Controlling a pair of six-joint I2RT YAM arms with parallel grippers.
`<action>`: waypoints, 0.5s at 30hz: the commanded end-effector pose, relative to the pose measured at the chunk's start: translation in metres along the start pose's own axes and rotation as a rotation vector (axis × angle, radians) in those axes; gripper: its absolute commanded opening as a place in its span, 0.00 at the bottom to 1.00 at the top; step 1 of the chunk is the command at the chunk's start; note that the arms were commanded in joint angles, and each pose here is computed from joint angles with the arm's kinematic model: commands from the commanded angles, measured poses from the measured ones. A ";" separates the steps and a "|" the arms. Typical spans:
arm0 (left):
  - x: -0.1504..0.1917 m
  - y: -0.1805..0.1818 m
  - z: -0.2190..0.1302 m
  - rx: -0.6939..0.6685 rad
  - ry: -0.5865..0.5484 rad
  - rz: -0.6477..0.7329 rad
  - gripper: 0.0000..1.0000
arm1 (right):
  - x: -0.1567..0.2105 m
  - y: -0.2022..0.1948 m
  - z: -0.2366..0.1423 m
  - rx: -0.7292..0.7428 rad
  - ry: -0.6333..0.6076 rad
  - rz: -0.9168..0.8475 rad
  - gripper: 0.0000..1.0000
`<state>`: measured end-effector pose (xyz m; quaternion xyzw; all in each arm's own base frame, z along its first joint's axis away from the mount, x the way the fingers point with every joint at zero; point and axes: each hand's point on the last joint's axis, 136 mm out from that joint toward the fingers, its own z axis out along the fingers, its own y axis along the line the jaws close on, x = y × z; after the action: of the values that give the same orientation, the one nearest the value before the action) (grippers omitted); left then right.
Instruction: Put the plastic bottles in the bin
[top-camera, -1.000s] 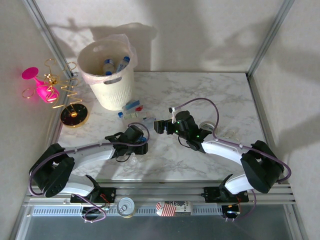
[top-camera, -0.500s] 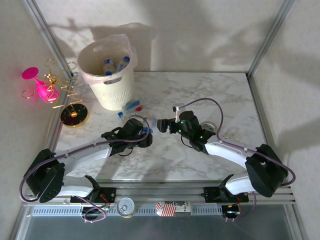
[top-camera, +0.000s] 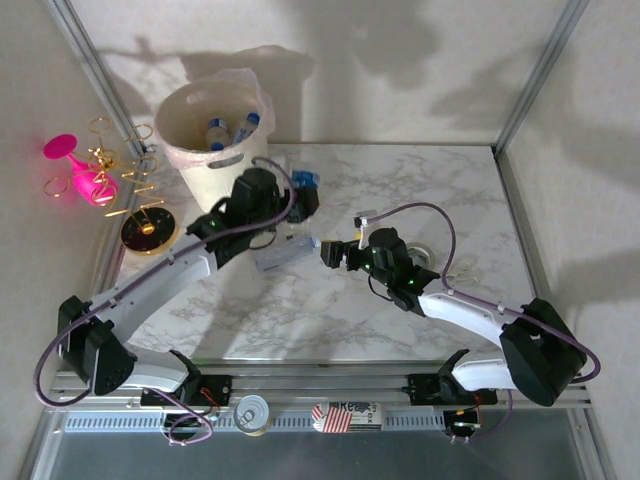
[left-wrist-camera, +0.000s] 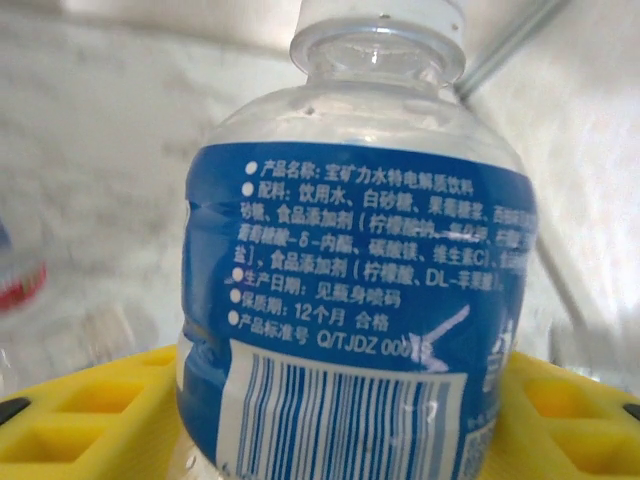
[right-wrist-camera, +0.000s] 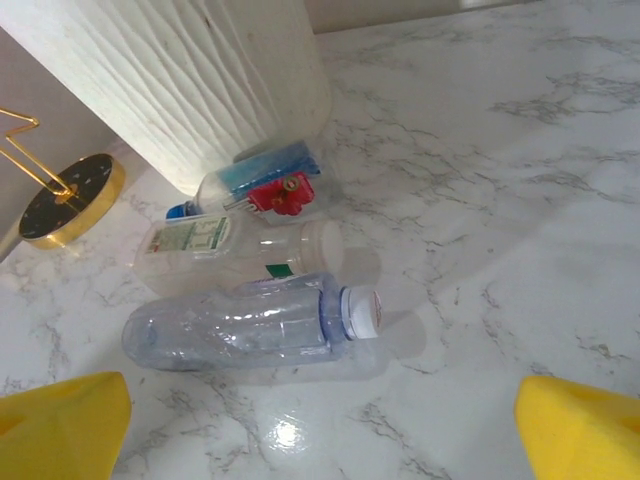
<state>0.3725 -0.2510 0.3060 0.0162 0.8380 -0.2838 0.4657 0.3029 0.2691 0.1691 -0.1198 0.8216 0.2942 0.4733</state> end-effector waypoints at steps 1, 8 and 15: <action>-0.047 0.010 -0.001 -0.046 -0.056 0.052 0.45 | -0.008 0.006 -0.005 -0.047 -0.049 0.003 0.99; -0.142 0.058 -0.009 -0.186 -0.217 0.037 0.44 | -0.003 0.006 -0.009 -0.060 -0.046 0.000 0.99; -0.208 0.122 -0.027 -0.395 -0.351 0.006 0.42 | -0.003 0.001 -0.016 -0.041 -0.058 -0.015 0.99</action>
<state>0.4980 -0.1166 0.4166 -0.0990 0.7861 -0.1616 0.5884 0.2914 0.2665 0.1700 -0.1280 0.8102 0.3139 0.4781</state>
